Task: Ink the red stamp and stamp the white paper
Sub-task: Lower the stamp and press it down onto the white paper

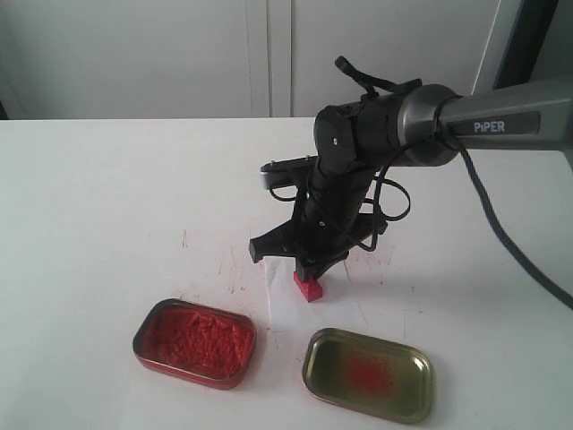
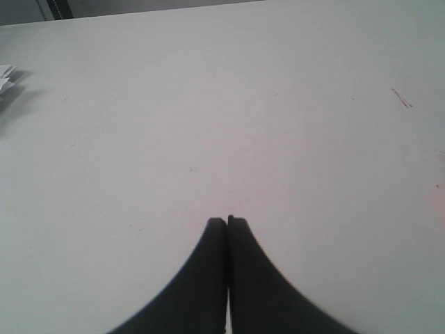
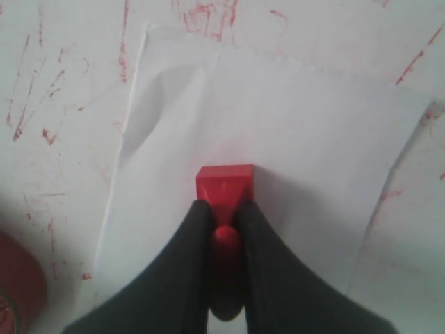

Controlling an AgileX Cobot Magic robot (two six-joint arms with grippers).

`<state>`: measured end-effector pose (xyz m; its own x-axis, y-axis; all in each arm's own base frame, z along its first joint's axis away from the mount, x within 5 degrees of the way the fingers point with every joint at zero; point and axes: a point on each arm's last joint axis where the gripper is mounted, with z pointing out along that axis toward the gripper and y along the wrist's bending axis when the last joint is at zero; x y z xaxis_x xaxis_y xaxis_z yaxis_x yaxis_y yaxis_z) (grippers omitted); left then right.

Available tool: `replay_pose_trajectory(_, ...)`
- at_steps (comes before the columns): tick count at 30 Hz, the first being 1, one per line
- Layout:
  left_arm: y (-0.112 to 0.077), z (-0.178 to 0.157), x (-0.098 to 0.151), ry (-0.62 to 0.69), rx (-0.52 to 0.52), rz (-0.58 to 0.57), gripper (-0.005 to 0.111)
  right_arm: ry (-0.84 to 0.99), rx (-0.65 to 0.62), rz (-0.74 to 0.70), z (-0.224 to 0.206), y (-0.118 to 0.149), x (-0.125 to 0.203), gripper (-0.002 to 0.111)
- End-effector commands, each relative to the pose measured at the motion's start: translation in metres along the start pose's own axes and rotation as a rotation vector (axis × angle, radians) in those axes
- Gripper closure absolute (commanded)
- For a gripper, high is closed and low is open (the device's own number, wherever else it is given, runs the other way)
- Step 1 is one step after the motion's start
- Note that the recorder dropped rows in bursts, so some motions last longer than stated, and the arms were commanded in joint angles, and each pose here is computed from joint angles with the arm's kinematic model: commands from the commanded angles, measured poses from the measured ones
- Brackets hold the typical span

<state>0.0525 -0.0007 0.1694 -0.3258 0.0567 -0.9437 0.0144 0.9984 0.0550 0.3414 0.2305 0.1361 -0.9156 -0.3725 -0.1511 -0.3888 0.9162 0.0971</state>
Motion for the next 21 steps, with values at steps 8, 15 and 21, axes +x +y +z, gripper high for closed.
replay_pose_trajectory(8, -0.001, 0.000, 0.000, -0.002, 0.008, -0.007, 0.107, 0.108, 0.036, 0.005, 0.050, -0.008, 0.015, 0.108)
replay_pose_trajectory(15, -0.001, 0.000, 0.000, -0.002, 0.008, -0.007, 0.107, 0.088, 0.032, 0.004, 0.043, -0.007, 0.013, 0.108)
replay_pose_trajectory(21, -0.001, 0.000, 0.000, -0.002, 0.008, -0.007, 0.107, 0.043, 0.024, 0.002, 0.026, -0.005, 0.009, 0.108)
